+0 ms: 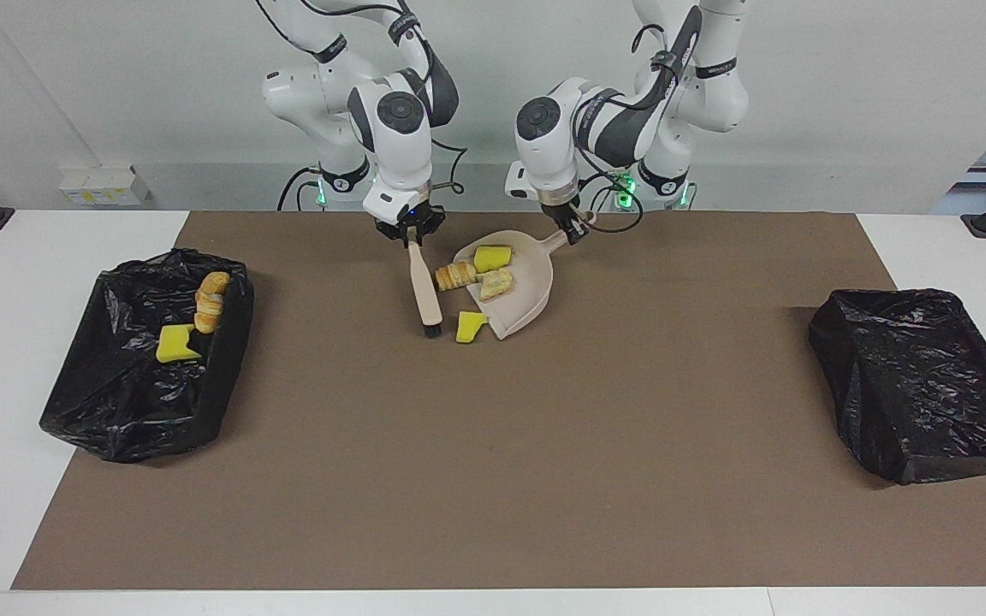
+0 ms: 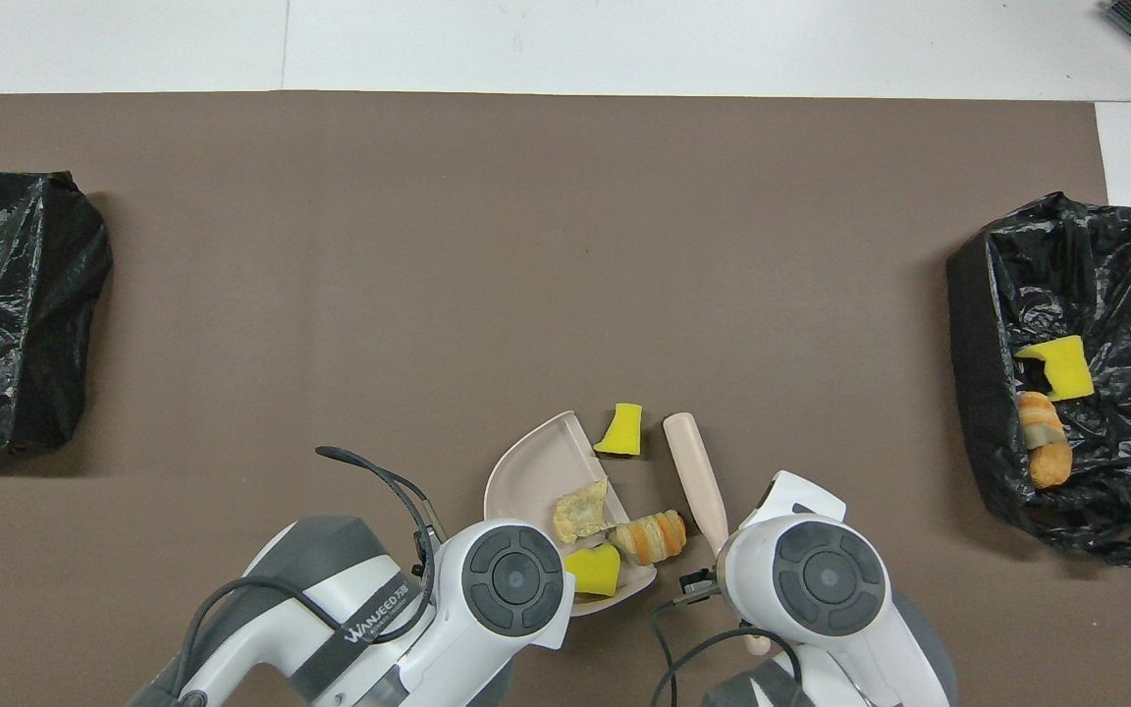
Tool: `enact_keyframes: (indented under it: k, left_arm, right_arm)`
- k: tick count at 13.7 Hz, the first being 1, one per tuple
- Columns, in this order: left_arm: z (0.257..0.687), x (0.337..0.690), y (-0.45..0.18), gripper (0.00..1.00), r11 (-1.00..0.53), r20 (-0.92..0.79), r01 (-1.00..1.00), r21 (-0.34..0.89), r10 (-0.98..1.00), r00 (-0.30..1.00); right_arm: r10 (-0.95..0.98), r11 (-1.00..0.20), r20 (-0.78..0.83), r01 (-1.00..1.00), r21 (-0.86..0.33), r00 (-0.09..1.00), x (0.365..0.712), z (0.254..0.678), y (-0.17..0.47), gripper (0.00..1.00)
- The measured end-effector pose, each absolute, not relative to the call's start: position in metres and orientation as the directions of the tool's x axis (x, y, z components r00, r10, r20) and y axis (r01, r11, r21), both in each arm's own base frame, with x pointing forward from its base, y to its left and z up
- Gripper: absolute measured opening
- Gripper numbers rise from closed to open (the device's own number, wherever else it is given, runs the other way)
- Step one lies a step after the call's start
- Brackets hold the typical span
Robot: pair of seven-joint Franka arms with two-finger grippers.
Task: Sweep and dump trash in bin
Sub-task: 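Push the last scraps into the dustpan with the right gripper's brush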
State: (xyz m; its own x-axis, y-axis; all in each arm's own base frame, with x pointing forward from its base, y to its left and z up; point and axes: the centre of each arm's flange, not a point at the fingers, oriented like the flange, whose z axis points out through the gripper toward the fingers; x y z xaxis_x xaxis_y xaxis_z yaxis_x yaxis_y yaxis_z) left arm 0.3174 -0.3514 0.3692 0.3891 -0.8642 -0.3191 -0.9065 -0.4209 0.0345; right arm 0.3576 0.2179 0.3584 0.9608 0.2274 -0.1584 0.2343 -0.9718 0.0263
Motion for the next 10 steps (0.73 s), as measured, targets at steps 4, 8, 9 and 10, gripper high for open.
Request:
enact_keyframes:
  k: [4,8,9,10]
  left_arm:
    - [0.369,0.318,-0.351,0.32,-0.420,-0.319,-0.907,0.035,-0.865,0.388]
    - [0.369,0.318,-0.351,0.32,-0.420,-0.319,-0.907,0.035,-0.865,0.388]
    - [0.369,0.318,-0.351,0.32,-0.420,-0.319,-0.907,0.035,-0.865,0.388]
    - [0.369,0.318,-0.351,0.32,-0.420,-0.319,-0.907,0.035,-0.864,0.388]
  right_arm:
    - [0.181,-0.983,-0.156,0.184,0.009,0.971,0.340,0.355,0.250,0.26]
    - [0.130,-0.990,-0.175,0.118,-0.072,0.976,0.310,0.359,0.295,0.26]
    - [0.145,-0.988,-0.169,0.132,-0.085,0.975,0.305,0.362,0.303,0.26]
    - [0.160,-0.985,-0.162,0.147,-0.091,0.974,0.302,0.366,0.310,0.26]
